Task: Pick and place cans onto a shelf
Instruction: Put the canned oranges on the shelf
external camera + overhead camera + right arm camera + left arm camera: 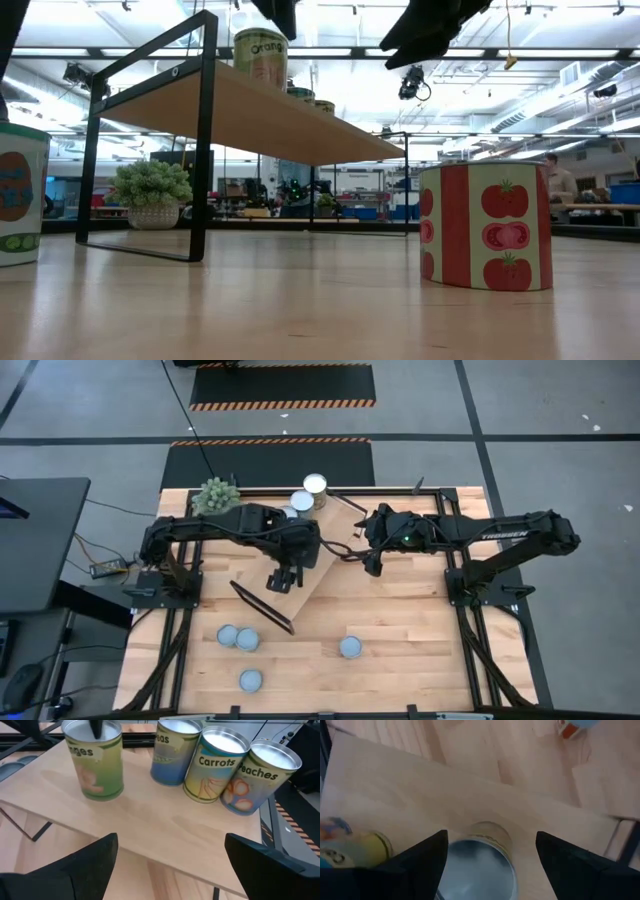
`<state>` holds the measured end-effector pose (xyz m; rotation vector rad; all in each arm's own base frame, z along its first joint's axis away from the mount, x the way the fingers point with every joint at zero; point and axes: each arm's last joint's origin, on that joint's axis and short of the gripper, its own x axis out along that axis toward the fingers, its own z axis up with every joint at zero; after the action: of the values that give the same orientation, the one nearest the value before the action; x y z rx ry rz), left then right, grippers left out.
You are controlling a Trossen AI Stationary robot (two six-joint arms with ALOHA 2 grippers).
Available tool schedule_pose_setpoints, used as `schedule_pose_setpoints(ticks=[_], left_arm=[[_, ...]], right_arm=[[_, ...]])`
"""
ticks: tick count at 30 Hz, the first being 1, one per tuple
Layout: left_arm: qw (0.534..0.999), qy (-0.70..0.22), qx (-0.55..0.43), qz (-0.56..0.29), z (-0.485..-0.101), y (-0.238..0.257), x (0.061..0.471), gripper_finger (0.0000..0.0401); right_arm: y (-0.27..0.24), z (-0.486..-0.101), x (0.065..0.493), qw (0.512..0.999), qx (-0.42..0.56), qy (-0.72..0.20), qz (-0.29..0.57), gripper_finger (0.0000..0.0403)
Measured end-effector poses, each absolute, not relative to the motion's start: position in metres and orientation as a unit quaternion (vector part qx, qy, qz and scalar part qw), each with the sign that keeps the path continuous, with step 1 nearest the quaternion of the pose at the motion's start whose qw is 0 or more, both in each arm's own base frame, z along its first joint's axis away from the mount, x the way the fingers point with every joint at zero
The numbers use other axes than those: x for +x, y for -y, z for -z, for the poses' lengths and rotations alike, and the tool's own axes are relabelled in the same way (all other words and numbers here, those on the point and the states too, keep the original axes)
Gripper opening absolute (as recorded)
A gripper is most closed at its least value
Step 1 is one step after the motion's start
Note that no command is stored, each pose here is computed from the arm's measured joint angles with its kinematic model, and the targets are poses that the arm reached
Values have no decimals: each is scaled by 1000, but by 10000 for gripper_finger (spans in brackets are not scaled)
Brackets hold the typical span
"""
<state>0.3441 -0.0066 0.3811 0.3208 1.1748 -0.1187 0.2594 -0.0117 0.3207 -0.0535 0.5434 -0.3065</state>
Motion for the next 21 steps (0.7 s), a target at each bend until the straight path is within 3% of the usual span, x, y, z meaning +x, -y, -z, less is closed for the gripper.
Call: schedule_pose_setpoints(ticks=[8,21], left_arm=[[797,-563,212,48,-374,4,350,306],[793,-575,191,64,-373,-7,347,306]], right_arm=[[7,-320,259,951,-29,-272,143,375],[7,-320,259,952,-28,-270,142,375]])
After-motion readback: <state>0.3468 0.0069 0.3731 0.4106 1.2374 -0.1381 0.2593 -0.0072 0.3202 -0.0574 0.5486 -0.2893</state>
